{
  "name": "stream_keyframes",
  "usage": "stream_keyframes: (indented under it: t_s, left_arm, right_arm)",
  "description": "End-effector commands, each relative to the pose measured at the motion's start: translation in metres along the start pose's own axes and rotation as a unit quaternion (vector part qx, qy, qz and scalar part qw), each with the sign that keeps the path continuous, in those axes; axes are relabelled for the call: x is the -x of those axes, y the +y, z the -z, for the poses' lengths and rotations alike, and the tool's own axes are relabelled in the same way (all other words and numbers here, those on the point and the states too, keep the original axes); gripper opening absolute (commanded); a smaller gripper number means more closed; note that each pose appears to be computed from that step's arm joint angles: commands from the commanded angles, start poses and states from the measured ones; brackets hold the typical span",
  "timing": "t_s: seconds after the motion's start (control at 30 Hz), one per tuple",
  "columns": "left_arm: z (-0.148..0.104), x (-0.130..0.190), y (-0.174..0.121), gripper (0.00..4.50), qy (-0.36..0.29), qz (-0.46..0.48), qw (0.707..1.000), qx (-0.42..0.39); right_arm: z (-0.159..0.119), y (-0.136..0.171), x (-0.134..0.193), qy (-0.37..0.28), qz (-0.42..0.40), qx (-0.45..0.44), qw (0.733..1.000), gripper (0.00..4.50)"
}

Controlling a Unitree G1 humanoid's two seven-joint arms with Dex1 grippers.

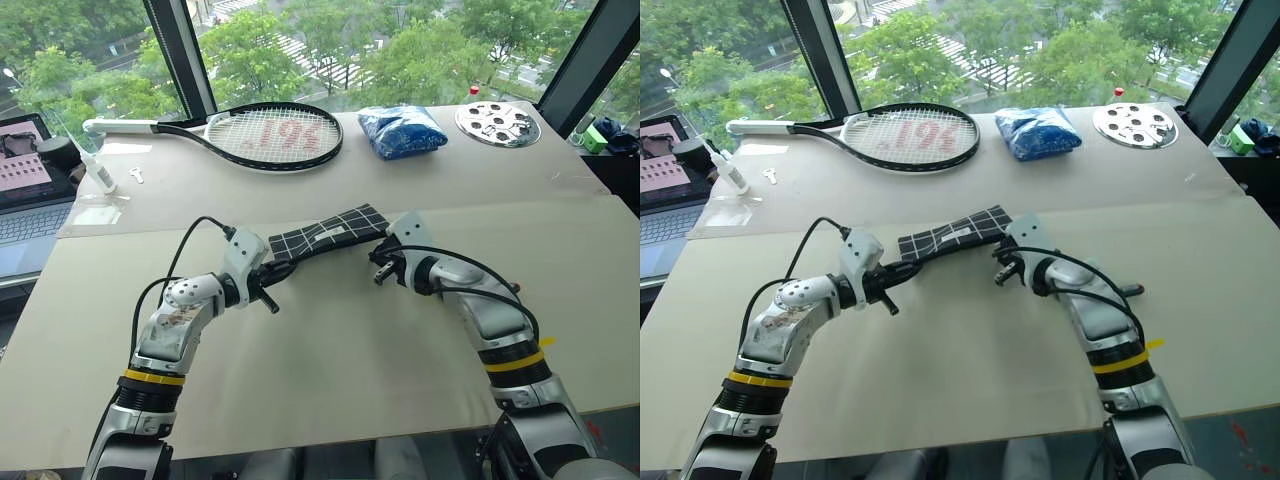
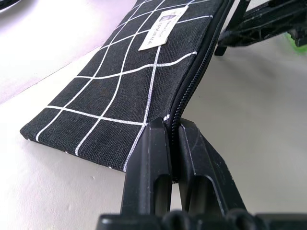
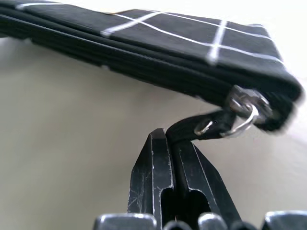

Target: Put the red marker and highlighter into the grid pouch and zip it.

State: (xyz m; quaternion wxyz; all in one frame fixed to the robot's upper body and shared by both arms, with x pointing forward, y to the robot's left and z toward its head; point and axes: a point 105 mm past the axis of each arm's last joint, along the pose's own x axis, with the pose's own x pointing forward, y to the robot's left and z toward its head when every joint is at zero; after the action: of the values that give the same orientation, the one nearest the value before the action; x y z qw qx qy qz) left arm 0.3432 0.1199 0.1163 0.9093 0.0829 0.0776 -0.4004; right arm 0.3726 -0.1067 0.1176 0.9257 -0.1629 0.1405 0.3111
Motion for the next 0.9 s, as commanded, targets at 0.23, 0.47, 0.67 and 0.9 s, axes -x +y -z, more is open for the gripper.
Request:
stream_keyframes:
  t_s: [0.23, 0.47, 0.67, 0.9]
  left_arm:
    - [-0.015, -0.001, -0.003, 0.00, -0.024, 0.007, 1.000, -0.015]
    - [-0.016, -0.002, -0.003, 0.00, -0.023, 0.011, 1.000, -0.016]
    - [-0.016, -0.002, -0.002, 0.00, -0.022, 0.011, 1.000, -0.018]
    - [-0.015, -0.001, -0.001, 0.00, -0.018, 0.014, 1.000, -0.019]
  right_arm:
    - [-0.035, 0.019, -0.009, -0.045, -0.025, 0.047, 0.998, 0.05]
    - [-0.040, 0.051, -0.021, -0.040, -0.071, 0.103, 0.991, 0.05]
    - [-0.053, 0.039, -0.024, -0.048, -0.060, 0.108, 0.991, 0.05]
    - [-0.069, 0.079, -0.021, -0.062, -0.168, 0.093, 0.979, 0.05]
